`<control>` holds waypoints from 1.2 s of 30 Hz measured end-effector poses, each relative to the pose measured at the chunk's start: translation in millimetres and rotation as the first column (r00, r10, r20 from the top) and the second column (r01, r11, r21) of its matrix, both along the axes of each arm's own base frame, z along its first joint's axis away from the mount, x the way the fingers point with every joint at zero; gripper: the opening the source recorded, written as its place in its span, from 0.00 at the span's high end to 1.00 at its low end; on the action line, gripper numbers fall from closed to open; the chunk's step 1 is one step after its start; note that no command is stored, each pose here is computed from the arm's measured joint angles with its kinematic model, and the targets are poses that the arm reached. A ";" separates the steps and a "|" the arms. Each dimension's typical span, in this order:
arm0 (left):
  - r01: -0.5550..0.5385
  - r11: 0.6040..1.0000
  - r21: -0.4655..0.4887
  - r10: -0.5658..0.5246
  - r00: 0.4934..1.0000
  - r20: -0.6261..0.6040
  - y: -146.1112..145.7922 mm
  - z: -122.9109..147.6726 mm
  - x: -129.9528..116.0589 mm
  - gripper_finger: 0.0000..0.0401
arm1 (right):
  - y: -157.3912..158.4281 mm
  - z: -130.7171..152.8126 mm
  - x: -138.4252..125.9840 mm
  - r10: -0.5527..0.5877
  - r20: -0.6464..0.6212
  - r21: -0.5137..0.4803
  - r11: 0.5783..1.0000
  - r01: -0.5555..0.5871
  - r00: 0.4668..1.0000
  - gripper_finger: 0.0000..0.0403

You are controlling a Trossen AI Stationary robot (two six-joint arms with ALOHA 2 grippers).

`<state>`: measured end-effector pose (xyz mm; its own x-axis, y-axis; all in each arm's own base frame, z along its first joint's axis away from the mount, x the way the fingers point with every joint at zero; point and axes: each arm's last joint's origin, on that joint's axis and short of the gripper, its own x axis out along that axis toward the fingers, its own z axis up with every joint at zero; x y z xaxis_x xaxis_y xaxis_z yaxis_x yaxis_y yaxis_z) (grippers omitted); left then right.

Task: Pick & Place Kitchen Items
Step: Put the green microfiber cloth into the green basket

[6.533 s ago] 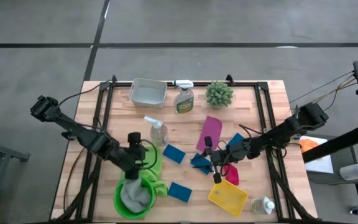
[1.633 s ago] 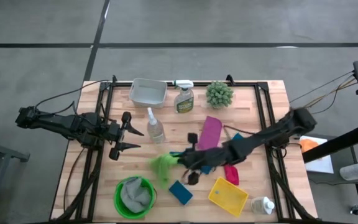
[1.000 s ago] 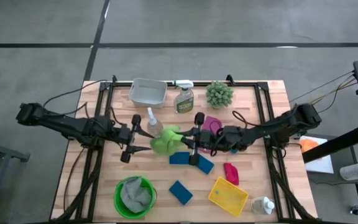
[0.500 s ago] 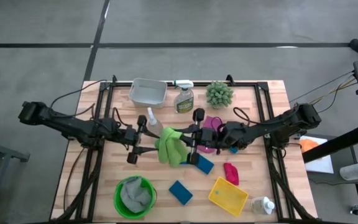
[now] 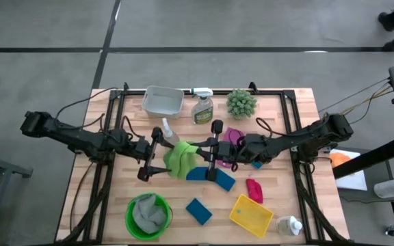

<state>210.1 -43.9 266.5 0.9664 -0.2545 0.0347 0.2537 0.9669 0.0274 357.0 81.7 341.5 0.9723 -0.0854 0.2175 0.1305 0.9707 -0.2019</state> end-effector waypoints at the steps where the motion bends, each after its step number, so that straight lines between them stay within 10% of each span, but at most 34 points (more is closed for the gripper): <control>1: 0.000 1.000 -0.002 0.000 1.000 0.008 0.0 0.8 0.0 0.01 | -1.6 0.0 0.4 -0.006 0.001 0.001 1.000 0.006 1.000 0.96; 23: -0.143 0.987 0.068 0.149 0.983 -0.103 -9.7 1.9 71.7 0.08 | -8.3 -2.5 12.2 0.005 0.003 0.018 1.000 -0.005 1.000 0.96; 36: -0.159 0.970 0.186 0.196 0.960 -0.201 -5.2 16.7 48.4 0.95 | 5.1 3.3 5.0 0.095 0.019 0.012 0.995 -0.096 0.995 0.96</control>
<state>258.5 -49.0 283.2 0.9761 -0.0626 -0.2081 0.0962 0.9832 0.1554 362.0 86.8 344.9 0.9719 0.0048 0.2352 0.0407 0.9814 -0.1878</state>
